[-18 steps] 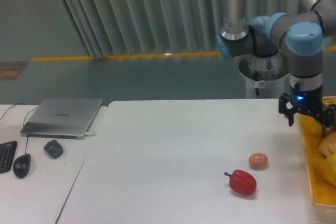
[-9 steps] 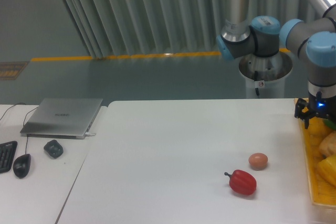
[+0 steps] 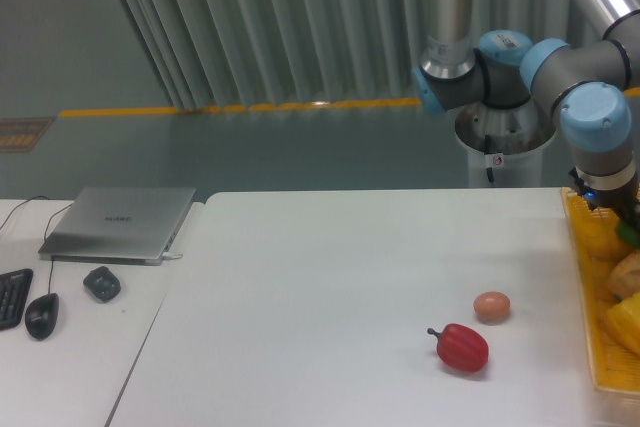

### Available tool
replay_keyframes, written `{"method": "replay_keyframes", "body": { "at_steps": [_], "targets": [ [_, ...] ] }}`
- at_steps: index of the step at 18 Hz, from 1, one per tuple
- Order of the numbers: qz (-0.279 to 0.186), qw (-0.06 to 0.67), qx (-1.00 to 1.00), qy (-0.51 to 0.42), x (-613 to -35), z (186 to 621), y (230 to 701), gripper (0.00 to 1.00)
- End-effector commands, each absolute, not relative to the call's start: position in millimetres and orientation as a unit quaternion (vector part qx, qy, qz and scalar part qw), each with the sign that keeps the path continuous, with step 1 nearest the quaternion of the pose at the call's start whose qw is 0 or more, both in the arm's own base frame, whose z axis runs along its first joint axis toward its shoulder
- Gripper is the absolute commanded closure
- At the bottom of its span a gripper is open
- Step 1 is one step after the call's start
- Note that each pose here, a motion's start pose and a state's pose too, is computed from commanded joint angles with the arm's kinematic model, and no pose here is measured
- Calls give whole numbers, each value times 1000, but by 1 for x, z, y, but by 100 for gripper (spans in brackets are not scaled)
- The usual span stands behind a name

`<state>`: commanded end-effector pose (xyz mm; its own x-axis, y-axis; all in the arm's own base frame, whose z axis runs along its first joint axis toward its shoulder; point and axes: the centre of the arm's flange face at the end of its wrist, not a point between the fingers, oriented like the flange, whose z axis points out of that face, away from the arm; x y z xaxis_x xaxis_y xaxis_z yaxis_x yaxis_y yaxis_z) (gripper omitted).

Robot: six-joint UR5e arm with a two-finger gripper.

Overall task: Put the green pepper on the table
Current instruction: 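Lower the gripper into the basket and grasp the green pepper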

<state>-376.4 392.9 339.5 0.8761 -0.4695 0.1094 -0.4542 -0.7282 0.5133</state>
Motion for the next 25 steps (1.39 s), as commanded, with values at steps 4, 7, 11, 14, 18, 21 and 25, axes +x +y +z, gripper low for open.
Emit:
{"method": "replay_keyframes", "body": {
  "at_steps": [4,7,11,14,18,21,25],
  "targets": [
    [-6,287,915,-284,-372,339,399,0],
    [-9,288,912,-291,-367,338,403,0],
    [13,298,903,-309,-371,317,406,0],
    [22,295,903,-313,-375,315,404,1],
    [48,223,931,-286,-391,310,396,8],
    [42,209,936,-281,-390,316,397,0],
    [40,211,932,-292,-392,315,396,0]
  ]
}}
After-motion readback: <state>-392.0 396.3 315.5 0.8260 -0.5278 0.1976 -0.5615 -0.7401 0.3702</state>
